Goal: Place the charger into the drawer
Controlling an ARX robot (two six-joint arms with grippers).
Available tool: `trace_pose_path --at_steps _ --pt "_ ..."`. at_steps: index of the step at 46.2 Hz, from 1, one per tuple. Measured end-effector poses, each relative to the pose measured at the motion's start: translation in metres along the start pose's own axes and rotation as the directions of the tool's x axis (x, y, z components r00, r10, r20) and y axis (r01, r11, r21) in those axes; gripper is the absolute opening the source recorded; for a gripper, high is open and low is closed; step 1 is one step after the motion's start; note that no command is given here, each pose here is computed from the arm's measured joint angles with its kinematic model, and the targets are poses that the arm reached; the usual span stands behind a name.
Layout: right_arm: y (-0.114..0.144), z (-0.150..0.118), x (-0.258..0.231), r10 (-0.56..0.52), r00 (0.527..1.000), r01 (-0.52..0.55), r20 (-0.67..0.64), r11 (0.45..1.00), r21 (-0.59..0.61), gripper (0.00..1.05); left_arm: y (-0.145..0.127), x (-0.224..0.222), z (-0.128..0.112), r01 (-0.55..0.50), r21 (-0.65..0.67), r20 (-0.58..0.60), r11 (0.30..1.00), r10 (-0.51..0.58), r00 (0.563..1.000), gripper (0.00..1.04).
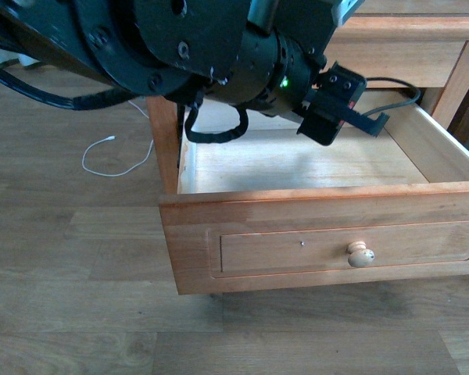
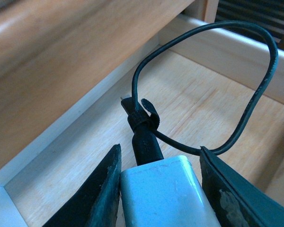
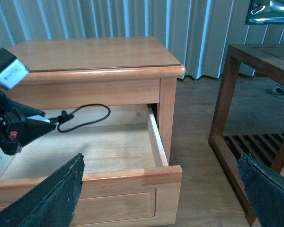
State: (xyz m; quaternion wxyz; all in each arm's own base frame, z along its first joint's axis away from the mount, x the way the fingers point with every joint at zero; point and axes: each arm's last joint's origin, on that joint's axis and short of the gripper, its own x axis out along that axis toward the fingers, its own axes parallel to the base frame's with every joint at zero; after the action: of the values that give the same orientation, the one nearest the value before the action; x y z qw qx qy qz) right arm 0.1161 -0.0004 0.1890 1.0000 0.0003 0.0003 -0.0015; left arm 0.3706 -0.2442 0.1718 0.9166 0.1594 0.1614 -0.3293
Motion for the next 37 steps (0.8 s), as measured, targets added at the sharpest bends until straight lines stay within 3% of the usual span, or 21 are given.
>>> trace_pose_path --at_steps 20,27,31,33,37 --pt "0.0 0.0 0.0 0.0 1.0 0.0 0.0 1.0 0.0 0.96 -0.002 0.04 -0.031 0.001 -0.023 -0.116 1.0 -0.004 0.993 0.46" --pt "0.0 0.0 0.0 0.0 1.0 0.0 0.0 1.0 0.0 0.96 0.001 0.039 -0.029 -0.043 -0.016 -0.101 0.999 0.041 0.994 0.76" --pt "0.0 0.0 0.0 0.0 1.0 0.0 0.0 1.0 0.0 0.96 0.008 0.031 -0.021 -0.138 -0.016 -0.064 0.99 0.136 0.989 0.96" --pt "0.0 0.0 0.0 0.0 1.0 0.0 0.0 1.0 0.0 0.96 0.014 0.024 -0.015 -0.195 -0.026 -0.041 0.981 0.193 0.98 1.0" --pt "0.0 0.0 0.0 0.0 1.0 0.0 0.0 1.0 0.0 0.96 0.03 0.001 0.002 -0.293 -0.068 0.008 0.954 0.295 0.956 0.98"
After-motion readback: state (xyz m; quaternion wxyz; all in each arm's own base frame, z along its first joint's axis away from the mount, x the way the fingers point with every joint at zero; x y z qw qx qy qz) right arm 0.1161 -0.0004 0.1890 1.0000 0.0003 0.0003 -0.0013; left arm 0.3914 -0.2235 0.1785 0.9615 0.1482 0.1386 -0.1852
